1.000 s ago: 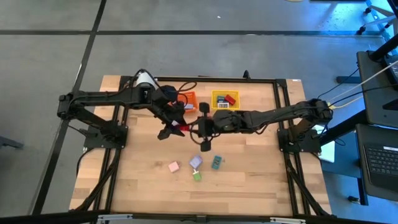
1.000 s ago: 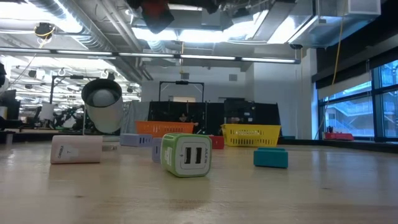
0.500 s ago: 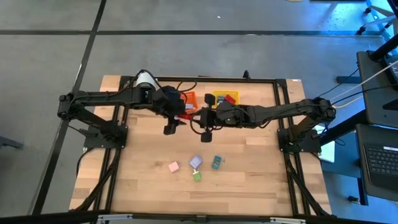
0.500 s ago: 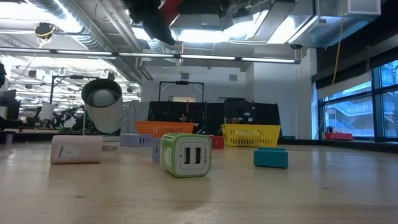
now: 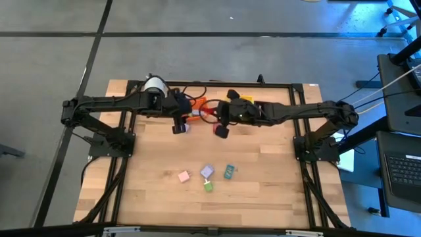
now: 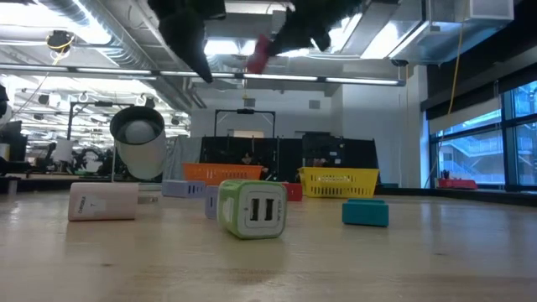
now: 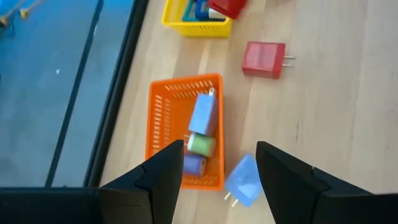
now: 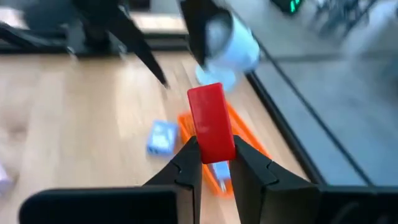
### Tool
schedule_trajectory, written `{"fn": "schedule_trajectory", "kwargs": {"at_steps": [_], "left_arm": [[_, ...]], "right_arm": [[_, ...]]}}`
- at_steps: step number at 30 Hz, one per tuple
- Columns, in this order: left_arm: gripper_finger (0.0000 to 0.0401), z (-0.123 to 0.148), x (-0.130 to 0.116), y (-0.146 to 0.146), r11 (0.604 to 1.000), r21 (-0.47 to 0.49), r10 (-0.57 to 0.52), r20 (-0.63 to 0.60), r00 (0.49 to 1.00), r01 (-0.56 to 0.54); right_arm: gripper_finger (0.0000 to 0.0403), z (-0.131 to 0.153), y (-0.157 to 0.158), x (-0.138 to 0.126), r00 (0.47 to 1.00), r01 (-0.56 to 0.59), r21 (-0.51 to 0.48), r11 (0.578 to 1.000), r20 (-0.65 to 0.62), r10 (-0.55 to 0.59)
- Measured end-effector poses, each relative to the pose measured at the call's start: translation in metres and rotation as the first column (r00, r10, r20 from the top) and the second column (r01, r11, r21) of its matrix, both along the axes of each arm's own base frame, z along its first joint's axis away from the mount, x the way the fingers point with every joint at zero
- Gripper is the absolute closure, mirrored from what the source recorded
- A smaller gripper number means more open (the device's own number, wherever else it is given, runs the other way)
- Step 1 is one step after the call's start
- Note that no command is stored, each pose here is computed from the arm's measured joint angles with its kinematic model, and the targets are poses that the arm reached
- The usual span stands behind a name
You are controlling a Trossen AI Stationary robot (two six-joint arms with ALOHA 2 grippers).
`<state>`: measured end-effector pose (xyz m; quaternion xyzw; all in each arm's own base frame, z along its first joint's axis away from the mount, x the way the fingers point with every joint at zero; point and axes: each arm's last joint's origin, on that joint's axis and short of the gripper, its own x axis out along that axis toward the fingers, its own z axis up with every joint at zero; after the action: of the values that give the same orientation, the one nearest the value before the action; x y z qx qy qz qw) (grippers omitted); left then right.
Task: Pick & Place Office items
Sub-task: Put the red digital clock into the yellow bin
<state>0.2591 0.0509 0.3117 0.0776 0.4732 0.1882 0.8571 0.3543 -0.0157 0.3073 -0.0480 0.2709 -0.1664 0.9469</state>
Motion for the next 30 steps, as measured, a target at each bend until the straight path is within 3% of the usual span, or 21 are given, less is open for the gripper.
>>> {"fn": "schedule_trajectory", "kwargs": {"at_steps": [9,17,23,30], "left_arm": [[0.0205,-0.015,-0.004,-0.001,0.999,-0.030,0.026,-0.043,0.999,-0.027],[0.0205,-0.042,-0.010,-0.002,0.998,-0.051,0.041,-0.119,0.992,-0.048],[0.0205,-0.053,-0.012,-0.002,0.996,-0.056,0.057,-0.135,0.989,-0.065],[0.0205,-0.053,-0.012,-0.002,0.996,-0.055,0.062,-0.131,0.989,-0.070]], "right_arm": [[0.0345,-0.013,-0.032,-0.014,0.978,0.172,0.095,0.981,-0.140,-0.158],[0.0346,-0.016,-0.060,-0.022,0.955,0.257,0.099,0.961,-0.180,-0.237],[0.0346,-0.023,-0.086,-0.033,0.915,0.349,0.104,0.932,-0.255,-0.314],[0.0346,-0.029,-0.106,-0.047,0.878,0.414,0.174,0.893,-0.335,-0.342]]}}
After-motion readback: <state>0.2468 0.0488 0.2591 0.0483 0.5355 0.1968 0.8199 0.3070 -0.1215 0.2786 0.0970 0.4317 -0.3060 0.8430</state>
